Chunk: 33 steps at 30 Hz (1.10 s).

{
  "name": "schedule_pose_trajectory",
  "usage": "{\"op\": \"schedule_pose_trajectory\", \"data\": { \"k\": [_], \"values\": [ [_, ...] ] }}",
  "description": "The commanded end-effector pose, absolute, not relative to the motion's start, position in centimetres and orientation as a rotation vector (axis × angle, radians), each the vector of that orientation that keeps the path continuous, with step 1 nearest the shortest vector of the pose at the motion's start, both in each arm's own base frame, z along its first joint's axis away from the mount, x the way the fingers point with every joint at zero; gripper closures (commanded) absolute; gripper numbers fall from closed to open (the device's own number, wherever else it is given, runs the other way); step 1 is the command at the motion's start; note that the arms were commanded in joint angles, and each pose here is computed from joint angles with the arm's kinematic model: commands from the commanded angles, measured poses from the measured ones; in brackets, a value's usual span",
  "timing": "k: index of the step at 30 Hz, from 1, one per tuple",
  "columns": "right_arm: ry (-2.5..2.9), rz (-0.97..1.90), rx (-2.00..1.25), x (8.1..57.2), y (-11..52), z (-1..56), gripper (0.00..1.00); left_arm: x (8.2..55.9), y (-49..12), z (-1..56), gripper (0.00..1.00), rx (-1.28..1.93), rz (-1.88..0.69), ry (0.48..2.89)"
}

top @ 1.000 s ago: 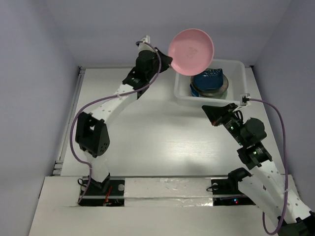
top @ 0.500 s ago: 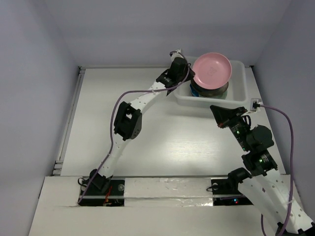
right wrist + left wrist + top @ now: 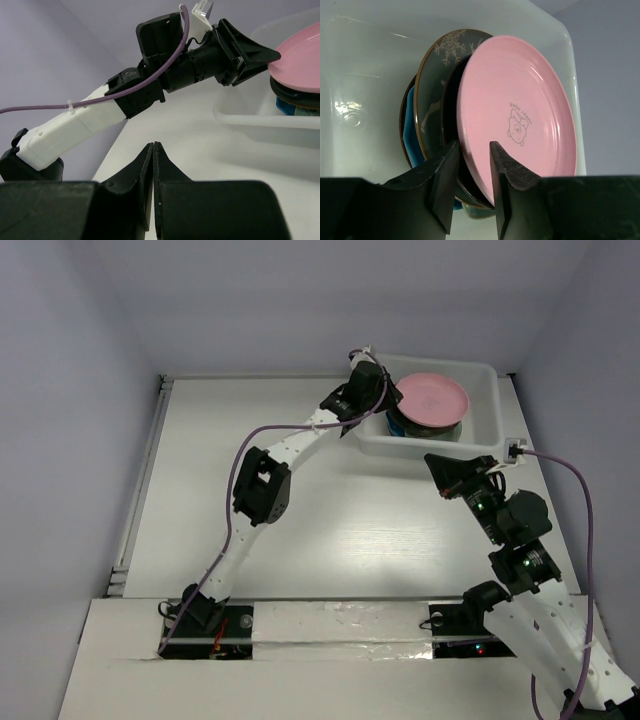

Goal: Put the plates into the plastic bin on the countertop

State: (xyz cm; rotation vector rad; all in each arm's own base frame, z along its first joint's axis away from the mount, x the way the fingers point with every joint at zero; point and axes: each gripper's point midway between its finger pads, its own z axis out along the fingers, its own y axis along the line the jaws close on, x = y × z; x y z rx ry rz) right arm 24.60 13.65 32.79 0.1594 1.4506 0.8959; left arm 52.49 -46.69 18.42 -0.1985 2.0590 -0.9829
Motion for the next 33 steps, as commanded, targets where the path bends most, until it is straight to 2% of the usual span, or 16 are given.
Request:
{"op": "schedule_pose_trajectory", "data": {
  "k": [1, 5, 8, 10, 11, 12, 14, 17, 18, 19, 21, 22, 27, 33],
  "values": [
    [1.418, 0.882, 0.161, 24.6, 13.4, 33.6, 0.92, 51.8, -46.7, 25.6, 0.72, -0.168, -1.070, 1.921],
    [1.408, 0.867, 0.168, 24.3, 12.9, 33.9, 0.91, 51.7, -46.6, 26.0, 0.71, -0.157, -1.058, 1.917],
    [1.403, 0.842, 0.193, 24.3, 12.3, 34.1, 0.88, 51.5, -46.1, 27.4, 0.66, -0.142, -1.045, 1.889],
    [1.405, 0.841, 0.191, 24.3, 12.3, 34.1, 0.85, 50.9, -45.4, 29.8, 0.56, -0.124, -1.053, 1.840],
    [1.403, 0.840, 0.193, 24.2, 12.2, 34.3, 0.80, 50.4, -44.5, 31.5, 0.53, -0.107, -1.035, 1.807],
    [1.399, 0.838, 0.197, 24.2, 12.1, 34.5, 0.77, 50.4, -43.8, 33.2, 0.45, -0.117, -1.016, 1.755],
    [1.391, 0.832, 0.203, 23.9, 11.8, 34.9, 0.71, 49.3, -42.9, 35.7, 0.39, -0.071, -0.984, 1.691],
    [1.370, 0.807, 0.225, 23.3, 10.9, 36.0, 0.48, 47.4, -39.5, 40.2, 0.28, -0.084, -0.903, 1.588],
    [1.359, 0.801, 0.232, 22.9, 10.6, 36.7, 0.29, 46.1, -37.5, 41.6, 0.26, -0.084, -0.863, 1.563],
    [1.357, 0.790, 0.241, 22.7, 10.2, 37.0, 0.21, 45.0, -37.1, 42.4, 0.23, -0.079, -0.869, 1.534],
    [1.323, 0.765, 0.273, 21.8, 9.0, 38.2, 0.05, 42.0, -34.0, 43.3, 0.18, -0.085, -0.864, 1.490],
    [1.311, 0.755, 0.281, 21.5, 8.5, 38.6, 0.02, 41.0, -33.2, 43.0, 0.16, -0.087, -0.868, 1.488],
    [1.275, 0.719, 0.323, 19.7, 6.7, 39.0, 0.01, 33.5, -26.8, 38.7, 0.08, -0.095, -0.878, 1.510],
    [1.345, 0.644, 0.376, 19.5, 5.4, 35.9, 0.02, 27.6, -20.0, 30.9, 0.07, -0.148, -0.776, 1.623]
  ]
}}
